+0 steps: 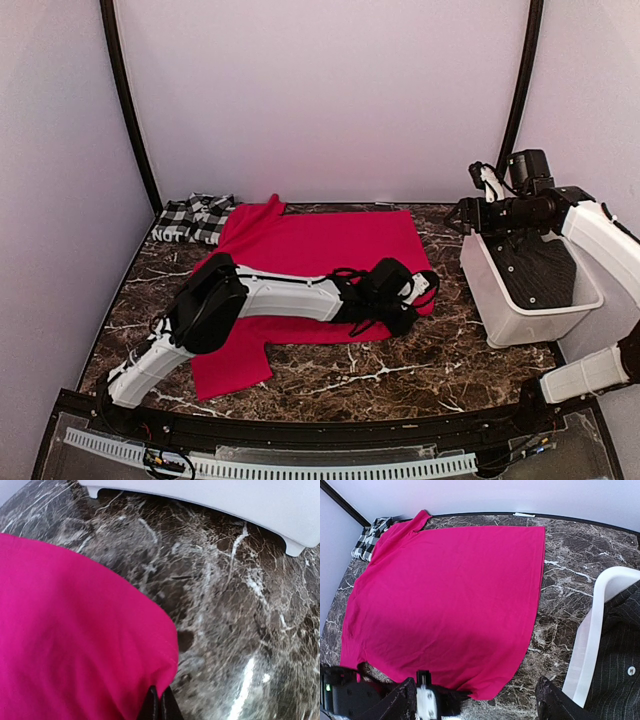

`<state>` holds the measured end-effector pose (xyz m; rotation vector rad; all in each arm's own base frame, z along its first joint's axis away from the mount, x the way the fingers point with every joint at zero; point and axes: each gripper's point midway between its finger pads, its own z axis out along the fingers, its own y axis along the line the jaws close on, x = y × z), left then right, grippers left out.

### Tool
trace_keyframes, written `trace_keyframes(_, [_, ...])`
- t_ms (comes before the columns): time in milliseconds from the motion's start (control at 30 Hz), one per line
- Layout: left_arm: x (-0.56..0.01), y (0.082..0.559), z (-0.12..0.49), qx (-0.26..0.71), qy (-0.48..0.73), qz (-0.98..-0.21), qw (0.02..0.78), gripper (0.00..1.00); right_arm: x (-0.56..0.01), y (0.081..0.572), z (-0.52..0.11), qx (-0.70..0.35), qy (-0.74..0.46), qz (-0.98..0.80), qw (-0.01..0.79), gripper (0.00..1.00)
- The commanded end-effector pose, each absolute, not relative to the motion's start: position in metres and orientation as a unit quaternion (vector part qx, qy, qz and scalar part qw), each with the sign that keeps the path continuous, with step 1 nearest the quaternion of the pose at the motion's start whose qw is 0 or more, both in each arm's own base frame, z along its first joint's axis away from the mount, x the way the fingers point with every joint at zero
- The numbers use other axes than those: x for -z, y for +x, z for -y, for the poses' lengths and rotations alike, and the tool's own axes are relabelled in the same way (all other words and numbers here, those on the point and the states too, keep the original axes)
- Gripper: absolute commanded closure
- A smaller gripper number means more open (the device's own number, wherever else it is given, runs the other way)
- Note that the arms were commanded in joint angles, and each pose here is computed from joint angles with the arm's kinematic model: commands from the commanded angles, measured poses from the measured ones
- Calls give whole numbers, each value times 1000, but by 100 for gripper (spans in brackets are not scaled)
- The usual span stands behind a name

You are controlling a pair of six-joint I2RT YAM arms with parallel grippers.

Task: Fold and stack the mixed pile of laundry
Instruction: Adjust the flattened T-shirt at the center of the board.

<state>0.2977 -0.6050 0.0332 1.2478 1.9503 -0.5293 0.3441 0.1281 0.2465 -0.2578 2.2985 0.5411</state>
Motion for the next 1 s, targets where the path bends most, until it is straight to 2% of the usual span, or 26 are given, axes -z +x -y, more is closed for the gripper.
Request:
trace_keyframes(0, [-99, 342, 575, 391, 353, -786, 324, 96, -245, 347, -130, -221, -102, -895, 374, 22])
trace_keyframes(67, [-96, 355, 560, 439, 308, -793, 289, 88, -245, 347, -131, -223, -103, -895, 373, 22])
trace_keyframes(167, [-86, 376, 537, 479, 241, -804, 257, 81, -244, 348, -132, -225, -105, -895, 371, 22])
trace_keyframes(200, [-89, 388, 529, 487, 226, -801, 264, 71, -243, 348, -132, -225, -105, -895, 371, 22])
trace_keyframes(267, [-88, 397, 516, 498, 203, -802, 261, 59, -242, 347, -132, -225, -106, -896, 369, 22])
trace_keyframes(333, [-90, 402, 506, 493, 192, -806, 267, 53, -241, 347, -132, -225, -107, -896, 368, 22])
trace_keyframes(567, [-107, 404, 496, 424, 250, -802, 337, 51, -240, 347, -133, -225, -109, -896, 368, 22])
trace_keyframes(967, [-96, 418, 507, 395, 272, -811, 335, 53, -237, 348, -133, -223, -109, -897, 365, 22])
